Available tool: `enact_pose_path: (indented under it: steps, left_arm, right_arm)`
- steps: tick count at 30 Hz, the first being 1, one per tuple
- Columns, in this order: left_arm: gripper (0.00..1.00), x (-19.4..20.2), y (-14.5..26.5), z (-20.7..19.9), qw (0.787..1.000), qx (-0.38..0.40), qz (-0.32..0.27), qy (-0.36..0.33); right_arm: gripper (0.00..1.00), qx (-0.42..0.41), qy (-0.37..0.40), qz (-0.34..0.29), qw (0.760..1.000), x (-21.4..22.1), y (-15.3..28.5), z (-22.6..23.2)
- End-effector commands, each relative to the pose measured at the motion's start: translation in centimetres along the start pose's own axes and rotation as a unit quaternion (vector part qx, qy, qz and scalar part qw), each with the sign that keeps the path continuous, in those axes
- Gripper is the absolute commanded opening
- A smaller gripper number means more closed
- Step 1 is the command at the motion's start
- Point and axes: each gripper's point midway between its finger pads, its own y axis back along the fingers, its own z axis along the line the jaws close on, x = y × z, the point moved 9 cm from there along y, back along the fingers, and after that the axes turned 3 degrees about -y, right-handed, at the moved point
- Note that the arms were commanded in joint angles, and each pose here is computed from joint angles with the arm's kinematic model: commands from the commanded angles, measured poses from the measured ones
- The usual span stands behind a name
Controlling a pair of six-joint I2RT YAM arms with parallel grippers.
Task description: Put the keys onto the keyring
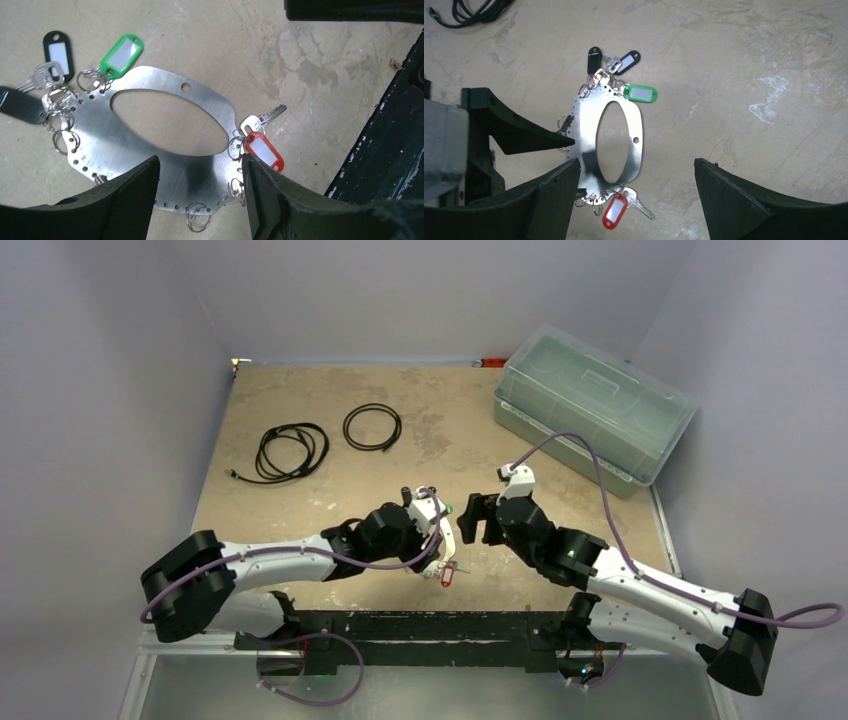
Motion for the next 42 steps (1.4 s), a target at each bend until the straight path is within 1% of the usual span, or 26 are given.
enact_pose_path:
  steps: [1,4,6,9,12,16,18,30,42]
  left_arm:
    - [0.60,-2.2,-1.0,-1.4,0.998,0.054,-0.014,-0.039]
    - [0.57,-2.2,-1.7,-2.1,0.996,0.071,-0.005,-0.049]
    - [0.52,-2.0,-2.3,-2.3,0.996,0.077,0.007,-0.055]
    - [0.50,-1.6,-3.0,-2.4,0.995,0.071,0.035,-0.066]
    - [0.49,-1.3,-3.3,-2.3,0.994,0.065,0.043,-0.072]
    - [0.41,-1.1,-3.8,-2.3,0.994,0.068,0.051,-0.075]
    - [0.39,-0.9,-3.9,-2.3,0.993,0.067,0.062,-0.075]
    - [0.40,-0.3,-3.6,-2.3,0.989,0.079,0.085,-0.087]
    - [0.37,0.4,-4.3,-2.2,0.989,0.081,0.088,-0.091]
  right_arm:
    - [0.87,0.002,-0.015,-0.032,0.999,-0.9,0.6,-0.4]
    - [0.88,0.001,-0.014,-0.041,0.999,-1.3,0.9,-0.6]
    - [0.88,0.000,-0.014,-0.046,0.999,-1.5,1.2,-0.7]
    - [0.88,-0.002,-0.015,-0.050,0.999,-1.5,1.5,-0.9]
    - [0.88,-0.007,-0.017,-0.051,0.999,-1.5,1.8,-1.1]
    - [0.88,-0.011,-0.019,-0.054,0.998,-1.4,2.2,-1.4]
    - [0.88,-0.011,-0.020,-0.056,0.998,-1.5,2.3,-1.5]
    - [0.88,-0.017,-0.018,-0.051,0.998,-1.3,2.3,-1.4]
    - [0.88,-0.016,-0.014,-0.049,0.999,-1.3,2.2,-1.4]
